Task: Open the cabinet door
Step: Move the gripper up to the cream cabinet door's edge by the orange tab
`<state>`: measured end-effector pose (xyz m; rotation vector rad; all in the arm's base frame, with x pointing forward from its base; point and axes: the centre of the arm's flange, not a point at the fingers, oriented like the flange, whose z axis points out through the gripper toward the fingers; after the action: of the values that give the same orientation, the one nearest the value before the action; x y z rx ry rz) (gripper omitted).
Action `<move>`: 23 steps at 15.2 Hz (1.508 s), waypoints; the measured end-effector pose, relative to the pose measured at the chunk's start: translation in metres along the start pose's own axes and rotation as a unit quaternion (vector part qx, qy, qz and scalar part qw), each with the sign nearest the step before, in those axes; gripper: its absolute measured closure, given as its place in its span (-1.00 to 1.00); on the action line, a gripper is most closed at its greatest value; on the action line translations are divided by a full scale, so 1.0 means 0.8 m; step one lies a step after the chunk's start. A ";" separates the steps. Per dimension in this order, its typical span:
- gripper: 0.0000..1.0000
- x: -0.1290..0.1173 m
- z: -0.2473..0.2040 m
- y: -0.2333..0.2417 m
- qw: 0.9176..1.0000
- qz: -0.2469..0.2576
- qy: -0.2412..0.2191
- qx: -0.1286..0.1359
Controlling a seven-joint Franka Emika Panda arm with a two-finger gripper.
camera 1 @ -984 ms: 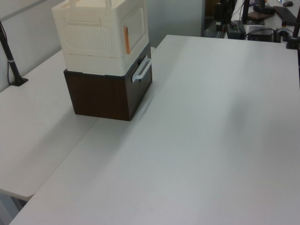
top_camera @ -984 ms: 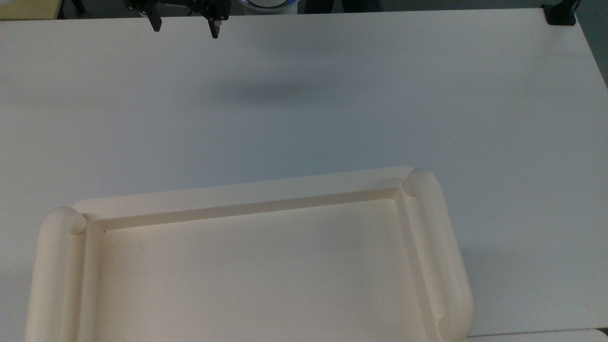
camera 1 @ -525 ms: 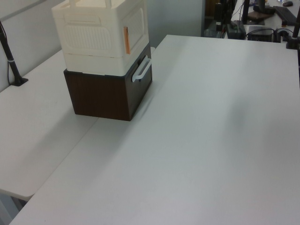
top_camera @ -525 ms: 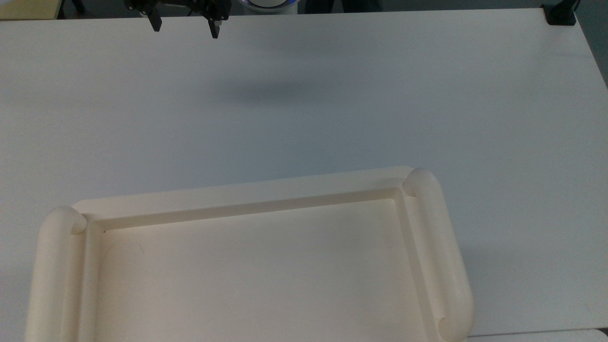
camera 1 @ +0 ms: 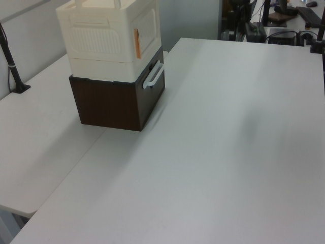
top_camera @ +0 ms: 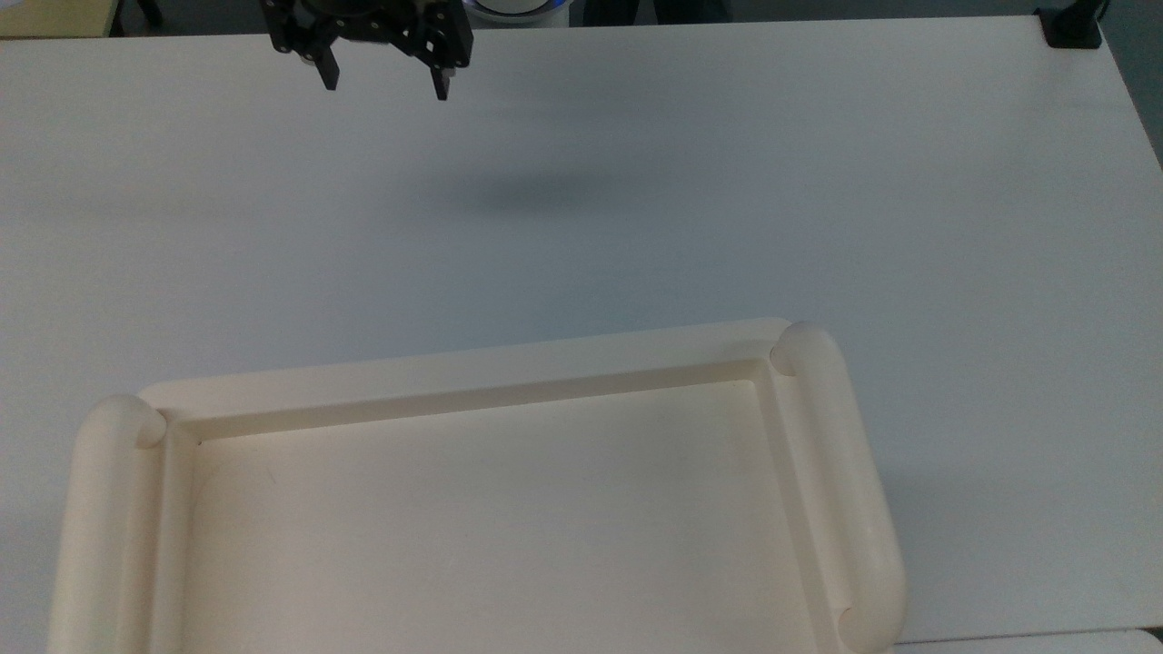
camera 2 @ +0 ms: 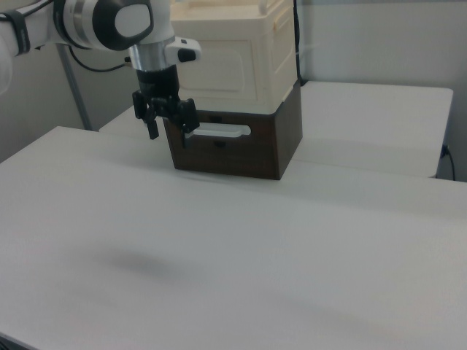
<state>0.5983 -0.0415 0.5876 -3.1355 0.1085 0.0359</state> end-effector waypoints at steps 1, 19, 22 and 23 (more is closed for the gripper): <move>-1.00 0.006 0.007 -0.013 1.000 -0.009 0.002 0.000; -1.00 0.119 -0.023 -0.192 0.937 -0.073 0.335 0.069; -0.96 0.130 -0.030 -0.212 0.929 -0.082 0.353 0.073; -0.93 0.133 -0.030 -0.220 0.926 -0.086 0.361 0.073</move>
<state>0.7173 0.1268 0.6098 -2.8146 -0.1575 -1.0662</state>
